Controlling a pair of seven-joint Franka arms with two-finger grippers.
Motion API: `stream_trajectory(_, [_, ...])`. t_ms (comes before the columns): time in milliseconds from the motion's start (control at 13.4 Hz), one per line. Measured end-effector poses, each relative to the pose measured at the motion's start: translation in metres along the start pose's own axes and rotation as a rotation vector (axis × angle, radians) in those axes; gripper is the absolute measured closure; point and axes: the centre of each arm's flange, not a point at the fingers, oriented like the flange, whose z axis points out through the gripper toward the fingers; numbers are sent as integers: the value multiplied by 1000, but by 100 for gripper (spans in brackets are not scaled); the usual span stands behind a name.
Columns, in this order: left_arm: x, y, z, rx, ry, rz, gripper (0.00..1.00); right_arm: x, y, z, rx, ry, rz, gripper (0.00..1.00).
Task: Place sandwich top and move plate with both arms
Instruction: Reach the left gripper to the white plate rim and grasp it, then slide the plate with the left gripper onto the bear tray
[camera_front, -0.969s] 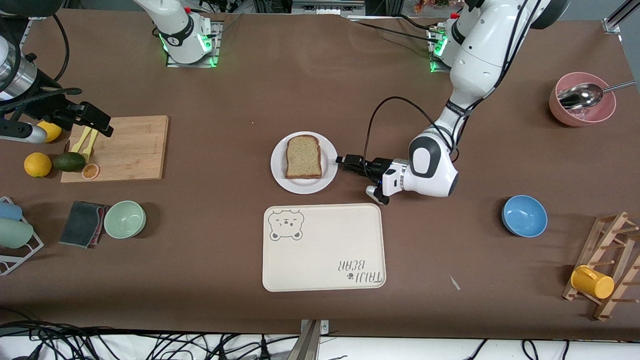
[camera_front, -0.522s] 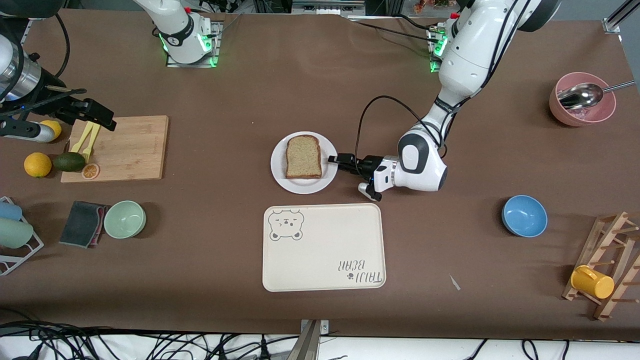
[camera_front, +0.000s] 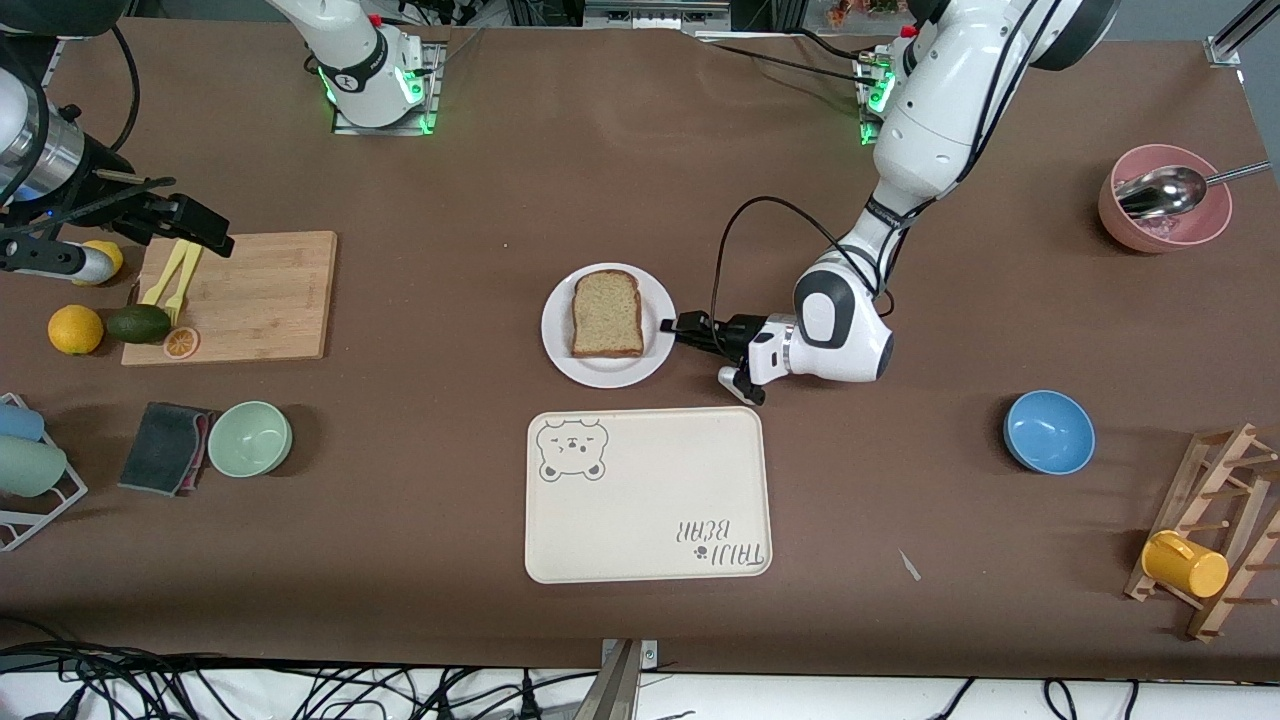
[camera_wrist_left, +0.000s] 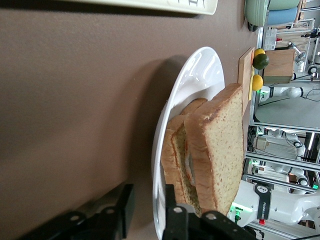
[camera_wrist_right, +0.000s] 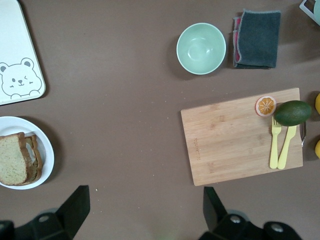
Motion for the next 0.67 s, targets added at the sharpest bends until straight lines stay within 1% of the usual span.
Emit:
stream_trajectory(75, [0, 0, 0, 0, 0, 1, 70, 1, 4, 0, 0, -2, 7, 0])
stream_trajectory(149, [0, 0, 0, 0, 0, 2, 79, 1, 7, 0, 0, -3, 14, 0])
stream_trajectory(224, [1, 1, 0, -1, 1, 3, 93, 2, 11, -1, 1, 0, 20, 0])
stream_trajectory(373, [1, 3, 0, -4, 3, 5, 96, 4, 23, -7, 5, 10, 41, 0])
stream_trajectory(522, [1, 3, 0, -5, 3, 5, 95, 6, 35, -12, 8, 21, 60, 0])
stream_trajectory(671, [1, 3, 0, -5, 3, 6, 96, 5, 43, -16, 7, 12, 71, 0])
